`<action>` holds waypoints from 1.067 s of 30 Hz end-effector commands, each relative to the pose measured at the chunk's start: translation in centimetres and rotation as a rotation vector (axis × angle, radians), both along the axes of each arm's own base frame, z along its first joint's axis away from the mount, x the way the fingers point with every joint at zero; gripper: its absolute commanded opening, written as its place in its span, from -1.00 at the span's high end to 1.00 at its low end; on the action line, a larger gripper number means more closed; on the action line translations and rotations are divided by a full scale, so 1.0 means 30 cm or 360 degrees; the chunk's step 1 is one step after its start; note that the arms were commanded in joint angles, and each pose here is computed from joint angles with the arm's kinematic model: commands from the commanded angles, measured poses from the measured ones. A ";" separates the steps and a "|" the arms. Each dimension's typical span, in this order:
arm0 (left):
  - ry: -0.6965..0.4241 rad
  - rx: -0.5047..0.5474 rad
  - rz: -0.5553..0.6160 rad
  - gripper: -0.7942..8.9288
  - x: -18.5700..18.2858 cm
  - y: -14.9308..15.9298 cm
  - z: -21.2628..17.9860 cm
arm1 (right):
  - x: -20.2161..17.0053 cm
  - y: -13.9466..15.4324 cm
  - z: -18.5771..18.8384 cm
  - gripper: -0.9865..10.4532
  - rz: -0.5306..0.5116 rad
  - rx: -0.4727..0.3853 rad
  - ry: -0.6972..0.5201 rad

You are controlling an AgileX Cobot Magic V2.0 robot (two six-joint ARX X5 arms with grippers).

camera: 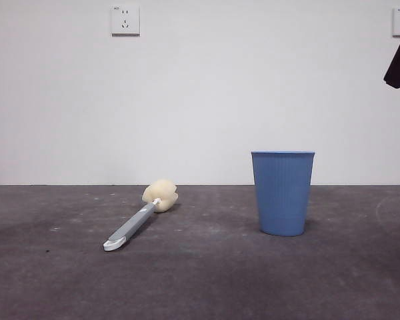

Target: Pick up the cup brush,pick up the cup,insert the brush into the cup,clean the cup,put the cup brush back,put the cup back to the fixed position on the table

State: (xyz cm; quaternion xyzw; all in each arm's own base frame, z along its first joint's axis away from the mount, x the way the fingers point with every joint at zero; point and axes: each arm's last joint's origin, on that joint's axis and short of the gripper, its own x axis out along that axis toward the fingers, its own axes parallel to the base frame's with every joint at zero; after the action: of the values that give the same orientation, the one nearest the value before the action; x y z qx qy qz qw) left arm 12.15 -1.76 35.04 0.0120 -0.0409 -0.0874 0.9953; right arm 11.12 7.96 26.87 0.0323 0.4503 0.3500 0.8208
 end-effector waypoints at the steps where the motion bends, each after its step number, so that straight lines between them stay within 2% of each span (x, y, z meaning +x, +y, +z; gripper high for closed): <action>1: -0.0010 0.0037 0.0177 0.84 -0.023 0.034 -0.130 | 0.000 0.000 0.004 0.83 -0.0003 0.0003 -0.0009; 5: 0.0016 0.0024 0.0307 0.84 -0.050 0.058 -0.298 | 0.000 0.000 0.004 0.83 -0.0003 0.0003 -0.0009; 13: 0.0144 -0.0055 0.0352 0.84 -0.068 0.068 -0.549 | 0.000 0.000 0.004 0.83 -0.0003 0.0003 -0.0009; 18: 0.0240 -0.0116 0.0353 0.84 -0.070 0.068 -0.623 | 0.000 0.000 0.004 0.83 -0.0003 0.0003 -0.0009; 26: 0.0462 -0.0103 0.0361 0.84 -0.087 0.068 -0.674 | 0.000 0.000 0.004 0.83 -0.0003 0.0003 -0.0009; 32: 0.0464 -0.0109 0.0315 0.84 -0.089 0.065 -0.674 | 0.000 0.000 0.004 0.83 -0.0003 0.0003 -0.0009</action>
State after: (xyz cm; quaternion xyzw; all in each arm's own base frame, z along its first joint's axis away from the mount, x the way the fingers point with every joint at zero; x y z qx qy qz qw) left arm 9.47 0.20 15.15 -0.0272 0.0957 0.0143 0.9949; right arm 11.11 7.96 26.87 0.0324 0.4501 0.3500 0.8209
